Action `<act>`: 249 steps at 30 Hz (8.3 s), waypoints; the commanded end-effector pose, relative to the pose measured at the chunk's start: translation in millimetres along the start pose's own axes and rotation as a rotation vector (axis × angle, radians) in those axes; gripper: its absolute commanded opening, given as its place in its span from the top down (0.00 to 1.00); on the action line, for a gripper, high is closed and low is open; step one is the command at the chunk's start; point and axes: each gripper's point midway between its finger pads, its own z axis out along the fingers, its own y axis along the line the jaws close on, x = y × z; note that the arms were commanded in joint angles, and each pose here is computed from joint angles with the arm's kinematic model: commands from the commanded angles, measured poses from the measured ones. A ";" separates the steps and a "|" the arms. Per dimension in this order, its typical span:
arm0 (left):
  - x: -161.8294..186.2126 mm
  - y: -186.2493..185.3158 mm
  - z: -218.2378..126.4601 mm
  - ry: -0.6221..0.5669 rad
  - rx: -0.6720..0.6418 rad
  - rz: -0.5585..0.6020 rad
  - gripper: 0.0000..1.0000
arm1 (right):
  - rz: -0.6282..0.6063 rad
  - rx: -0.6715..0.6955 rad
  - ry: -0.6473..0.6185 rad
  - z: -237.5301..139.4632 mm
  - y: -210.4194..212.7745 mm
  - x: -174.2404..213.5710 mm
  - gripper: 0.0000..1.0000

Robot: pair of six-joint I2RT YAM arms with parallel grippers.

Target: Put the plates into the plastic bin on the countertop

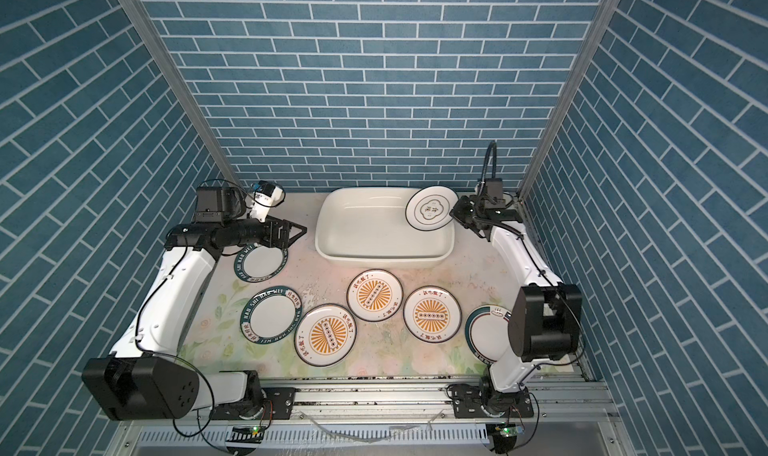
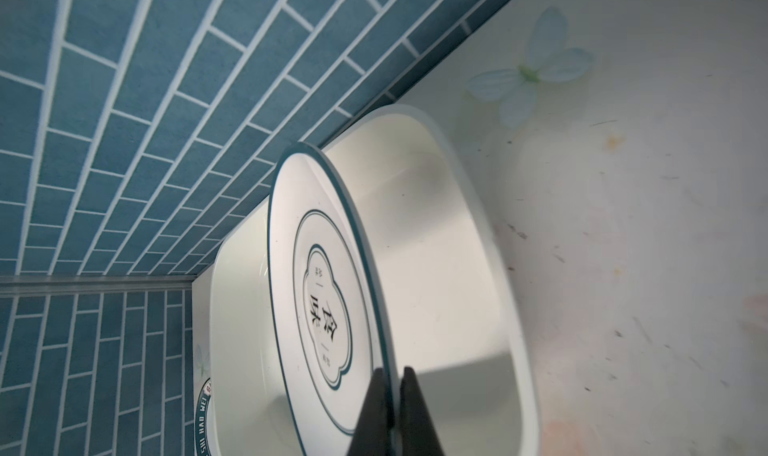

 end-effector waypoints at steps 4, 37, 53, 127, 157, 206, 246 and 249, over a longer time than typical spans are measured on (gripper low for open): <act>-12.2 -6.8 -4.7 -0.036 0.013 0.011 0.00 | -0.050 -0.133 0.040 74.8 90.7 24.3 1.00; -11.6 -8.2 -2.7 -0.051 0.028 -0.015 0.00 | -0.009 -0.256 0.369 227.7 114.0 150.6 1.00; -12.1 -10.6 -4.4 -0.056 0.036 -0.020 0.01 | 0.007 -0.216 0.398 233.0 95.8 155.4 0.80; -4.1 -35.6 -15.1 -0.005 0.084 0.059 0.00 | 0.814 0.993 -0.143 -229.4 -269.8 253.6 0.01; 4.1 -33.0 -16.0 0.020 0.064 0.090 0.00 | 1.014 1.124 -0.005 -224.1 -301.6 244.7 0.01; 11.5 -28.7 -16.1 0.006 0.030 0.070 0.00 | 0.965 0.713 -0.115 -151.2 -312.1 202.5 0.02; 6.4 -30.5 -14.5 -0.014 0.040 0.077 0.00 | 0.799 0.456 -0.045 -94.0 -297.0 144.9 0.16; 5.0 -32.8 -15.3 -0.021 0.048 0.085 0.00 | 0.781 0.459 -0.015 -98.8 -293.8 157.7 0.18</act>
